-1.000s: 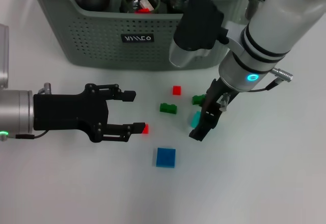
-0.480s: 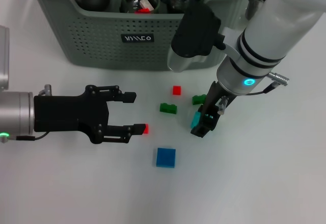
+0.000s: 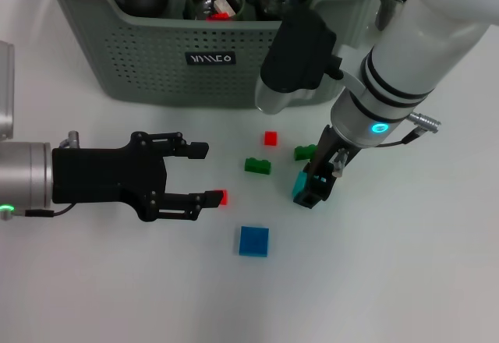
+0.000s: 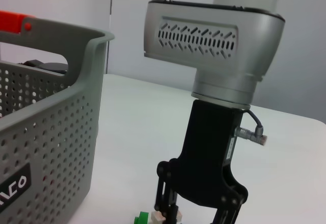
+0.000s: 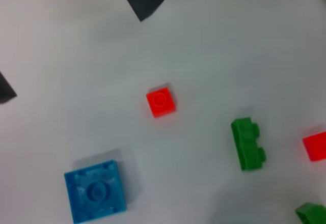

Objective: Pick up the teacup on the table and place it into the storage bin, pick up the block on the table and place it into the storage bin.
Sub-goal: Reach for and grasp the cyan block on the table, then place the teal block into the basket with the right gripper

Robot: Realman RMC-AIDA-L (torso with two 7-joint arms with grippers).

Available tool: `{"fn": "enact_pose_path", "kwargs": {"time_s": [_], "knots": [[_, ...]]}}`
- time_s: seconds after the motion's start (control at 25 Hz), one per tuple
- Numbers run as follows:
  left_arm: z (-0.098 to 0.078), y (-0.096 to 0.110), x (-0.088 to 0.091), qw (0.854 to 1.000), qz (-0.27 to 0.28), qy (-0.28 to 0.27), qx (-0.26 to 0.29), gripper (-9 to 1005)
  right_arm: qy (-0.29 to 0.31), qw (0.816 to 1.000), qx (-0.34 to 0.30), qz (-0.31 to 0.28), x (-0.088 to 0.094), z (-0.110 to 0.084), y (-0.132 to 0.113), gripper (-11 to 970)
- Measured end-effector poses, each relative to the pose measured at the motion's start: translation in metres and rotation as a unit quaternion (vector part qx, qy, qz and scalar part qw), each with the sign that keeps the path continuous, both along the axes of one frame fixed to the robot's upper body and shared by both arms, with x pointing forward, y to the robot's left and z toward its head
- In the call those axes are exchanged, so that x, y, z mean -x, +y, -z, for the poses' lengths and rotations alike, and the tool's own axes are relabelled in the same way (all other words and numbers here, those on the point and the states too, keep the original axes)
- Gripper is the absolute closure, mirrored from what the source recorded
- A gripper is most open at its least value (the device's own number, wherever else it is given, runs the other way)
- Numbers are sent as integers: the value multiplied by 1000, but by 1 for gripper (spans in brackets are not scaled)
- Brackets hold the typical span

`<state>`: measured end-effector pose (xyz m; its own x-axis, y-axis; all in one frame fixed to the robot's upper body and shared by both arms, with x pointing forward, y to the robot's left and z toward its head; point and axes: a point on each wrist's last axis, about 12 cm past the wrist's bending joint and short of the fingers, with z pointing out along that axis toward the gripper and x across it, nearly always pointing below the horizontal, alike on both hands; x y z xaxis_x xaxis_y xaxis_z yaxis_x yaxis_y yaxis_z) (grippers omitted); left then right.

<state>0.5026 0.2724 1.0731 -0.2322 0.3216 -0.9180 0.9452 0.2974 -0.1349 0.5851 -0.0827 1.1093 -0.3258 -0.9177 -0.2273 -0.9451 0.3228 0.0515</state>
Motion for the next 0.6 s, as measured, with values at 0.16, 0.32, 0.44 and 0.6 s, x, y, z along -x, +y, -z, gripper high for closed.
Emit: {"fn": "enact_pose_path", "kwargs": {"time_s": [0.16, 0.32, 0.44, 0.6], "knots": [[0, 0, 0, 1000, 0, 0, 0, 230, -3, 1000, 8, -3, 2, 2, 2, 457], [0, 0, 0, 1000, -1, 0, 0, 230, -10, 1000, 0, -11, 3, -4, 4, 509], [0, 1, 0, 1000, -2, 0, 0, 230, -11, 1000, -20, -13, 4, -19, 4, 532], [0, 5, 2, 1000, -10, 1, 5, 230, 2, 998, -64, -9, 5, -63, -3, 531]]}}
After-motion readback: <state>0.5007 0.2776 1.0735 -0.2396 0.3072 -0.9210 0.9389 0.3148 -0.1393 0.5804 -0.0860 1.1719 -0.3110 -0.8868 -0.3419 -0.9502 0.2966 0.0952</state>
